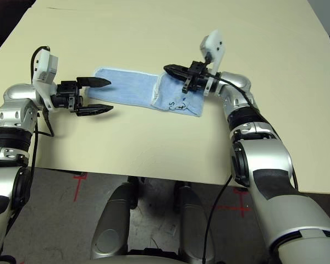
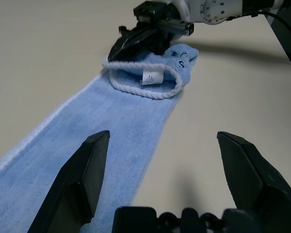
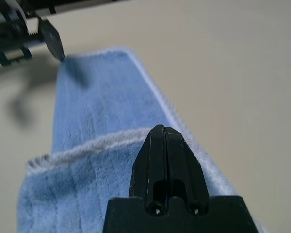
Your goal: Fold the towel and set it aside.
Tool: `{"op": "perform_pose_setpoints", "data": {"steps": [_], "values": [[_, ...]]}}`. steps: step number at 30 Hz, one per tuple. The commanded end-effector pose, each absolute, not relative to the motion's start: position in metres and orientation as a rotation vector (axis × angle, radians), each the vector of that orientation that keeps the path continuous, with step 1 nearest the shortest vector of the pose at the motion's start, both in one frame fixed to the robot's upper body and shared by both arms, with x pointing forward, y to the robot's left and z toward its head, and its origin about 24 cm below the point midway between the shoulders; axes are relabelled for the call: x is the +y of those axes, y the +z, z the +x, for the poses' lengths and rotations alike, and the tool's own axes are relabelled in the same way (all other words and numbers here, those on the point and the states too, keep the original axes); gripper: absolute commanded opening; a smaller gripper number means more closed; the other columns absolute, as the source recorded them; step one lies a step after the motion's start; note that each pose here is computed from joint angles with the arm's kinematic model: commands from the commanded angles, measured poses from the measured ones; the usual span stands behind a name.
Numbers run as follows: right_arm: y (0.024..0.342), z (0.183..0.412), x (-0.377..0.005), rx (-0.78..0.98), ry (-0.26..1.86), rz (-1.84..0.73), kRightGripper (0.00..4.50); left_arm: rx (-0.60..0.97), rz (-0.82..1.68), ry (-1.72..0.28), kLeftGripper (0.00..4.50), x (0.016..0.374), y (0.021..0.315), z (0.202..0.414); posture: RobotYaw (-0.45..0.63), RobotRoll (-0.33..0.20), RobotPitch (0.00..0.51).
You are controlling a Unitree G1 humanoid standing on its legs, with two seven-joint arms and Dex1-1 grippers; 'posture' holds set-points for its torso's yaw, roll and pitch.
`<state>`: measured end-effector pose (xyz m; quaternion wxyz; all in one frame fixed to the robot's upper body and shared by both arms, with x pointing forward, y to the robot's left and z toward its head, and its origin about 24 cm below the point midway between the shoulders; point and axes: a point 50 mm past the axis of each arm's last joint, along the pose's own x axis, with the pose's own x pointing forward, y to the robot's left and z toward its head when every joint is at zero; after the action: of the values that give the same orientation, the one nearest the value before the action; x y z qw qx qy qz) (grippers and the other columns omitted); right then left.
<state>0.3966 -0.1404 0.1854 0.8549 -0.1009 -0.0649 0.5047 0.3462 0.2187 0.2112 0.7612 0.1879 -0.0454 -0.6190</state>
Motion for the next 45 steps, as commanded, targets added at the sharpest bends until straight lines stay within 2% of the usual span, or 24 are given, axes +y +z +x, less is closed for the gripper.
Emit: {"op": "perform_pose_setpoints", "data": {"steps": [1, 4, 7, 15, 19, 24, 28, 36, 43, 44, 45], "values": [[0.158, 0.393, -0.151, -0.032, 1.033, -0.214, 0.03, -0.095, 0.418, -1.365, 4.50, 0.219, 0.212, 0.344, 0.18, 0.000, 0.296], [0.148, 0.391, -0.157, -0.018, 1.000, -0.178, 0.03, -0.096, 0.415, -1.363, 4.50, 0.221, 0.214, 0.343, 0.19, 0.000, 0.298], [0.152, 0.391, -0.161, -0.052, 0.979, -0.150, 0.03, -0.091, 0.415, -1.357, 4.50, 0.222, 0.214, 0.343, 0.18, 0.000, 0.297], [0.200, 0.386, -0.188, -0.244, 1.057, -0.116, 0.03, -0.107, 0.388, -1.290, 4.50, 0.223, 0.215, 0.349, 0.13, 0.000, 0.288], [0.215, 0.372, -0.211, -0.277, 1.128, -0.137, 0.03, -0.110, 0.370, -1.265, 4.50, 0.225, 0.215, 0.350, 0.12, 0.000, 0.287], [0.210, 0.348, -0.230, -0.251, 1.176, -0.260, 0.03, -0.107, 0.362, -1.261, 4.50, 0.227, 0.214, 0.350, 0.11, 0.000, 0.287], [0.190, 0.324, -0.255, -0.181, 1.170, -0.304, 0.03, -0.126, 0.288, -1.222, 4.50, 0.226, 0.213, 0.351, 0.10, 0.000, 0.287], [0.177, 0.308, -0.287, -0.122, 1.061, -0.268, 0.03, -0.111, 0.272, -1.213, 4.50, 0.226, 0.206, 0.347, 0.11, 0.000, 0.290], [0.169, 0.296, -0.289, -0.119, 1.038, -0.239, 0.03, -0.101, 0.271, -1.197, 4.50, 0.227, 0.205, 0.349, 0.10, 0.000, 0.289], [0.169, 0.295, -0.288, -0.126, 1.033, -0.241, 0.50, -0.099, 0.272, -1.190, 4.50, 0.227, 0.205, 0.349, 0.10, 0.000, 0.289], [0.168, 0.295, -0.287, -0.131, 1.030, -0.242, 0.74, -0.097, 0.272, -1.185, 4.50, 0.227, 0.205, 0.349, 0.10, 0.000, 0.289]]}}
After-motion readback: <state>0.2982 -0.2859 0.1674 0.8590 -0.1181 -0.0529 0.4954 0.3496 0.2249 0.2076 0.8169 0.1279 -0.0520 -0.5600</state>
